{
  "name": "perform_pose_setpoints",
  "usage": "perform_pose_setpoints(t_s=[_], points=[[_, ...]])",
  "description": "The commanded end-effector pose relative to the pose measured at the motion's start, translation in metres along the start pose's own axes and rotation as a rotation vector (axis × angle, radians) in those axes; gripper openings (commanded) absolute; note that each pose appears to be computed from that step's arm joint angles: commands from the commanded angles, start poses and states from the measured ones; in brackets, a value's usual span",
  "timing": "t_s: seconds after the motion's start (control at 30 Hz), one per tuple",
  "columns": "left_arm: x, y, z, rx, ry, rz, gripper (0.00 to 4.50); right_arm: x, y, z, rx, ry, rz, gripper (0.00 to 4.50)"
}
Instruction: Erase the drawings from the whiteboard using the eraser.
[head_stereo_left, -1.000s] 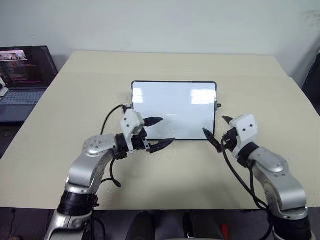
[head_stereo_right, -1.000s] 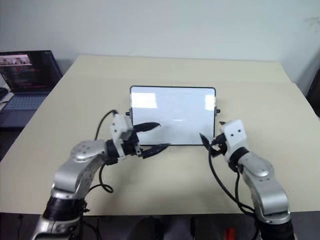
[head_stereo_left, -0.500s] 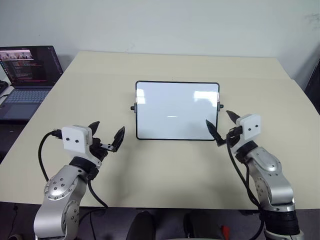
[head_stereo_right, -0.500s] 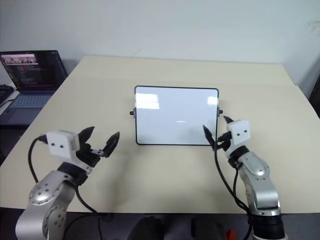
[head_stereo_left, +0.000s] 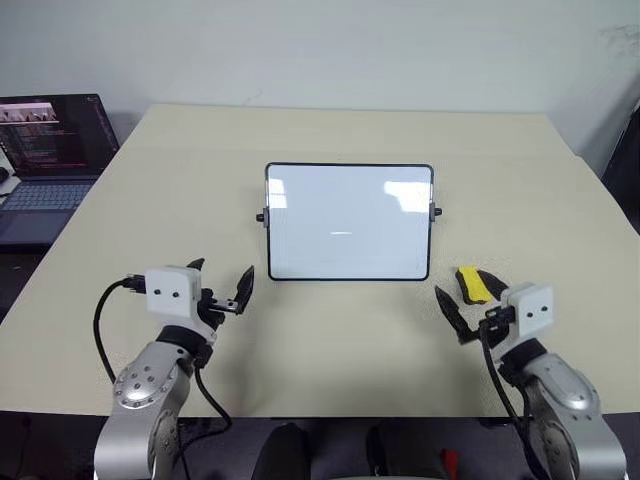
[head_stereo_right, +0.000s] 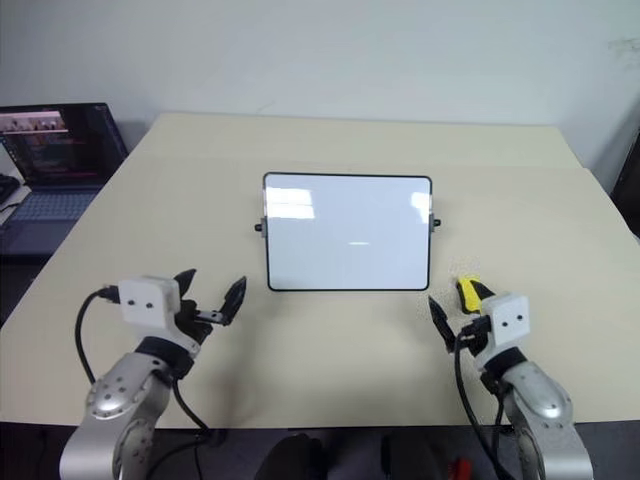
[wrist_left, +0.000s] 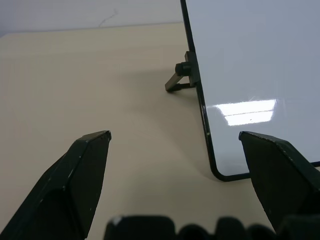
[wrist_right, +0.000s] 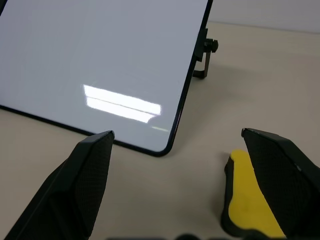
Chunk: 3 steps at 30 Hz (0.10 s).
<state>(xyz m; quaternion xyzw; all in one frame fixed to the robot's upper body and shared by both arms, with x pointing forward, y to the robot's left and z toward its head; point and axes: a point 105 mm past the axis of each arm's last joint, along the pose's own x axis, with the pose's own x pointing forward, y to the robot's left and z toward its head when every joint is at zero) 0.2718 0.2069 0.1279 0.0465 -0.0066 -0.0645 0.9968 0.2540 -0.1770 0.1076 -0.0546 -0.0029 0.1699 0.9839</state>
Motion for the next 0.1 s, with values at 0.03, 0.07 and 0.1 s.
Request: perform_pose_setpoints(t_s=[0.03,0.07,0.1], points=[[-0.0005,-0.0001,0.0005,-0.006,-0.029,0.030,4.50,-0.0063,-0.0035,0.0095,-0.028,-0.036,0.000,4.44],[-0.0023,0.0009,-0.0033,-0.016,-0.022,0.046,4.50,-0.0073,-0.0038,0.0081,-0.025,-0.031,-0.001,4.44],[-0.0045,0.0014,-0.0066,-0.016,-0.015,0.054,4.50,-0.0081,-0.0035,0.0069,-0.020,-0.027,-0.001,4.44]])
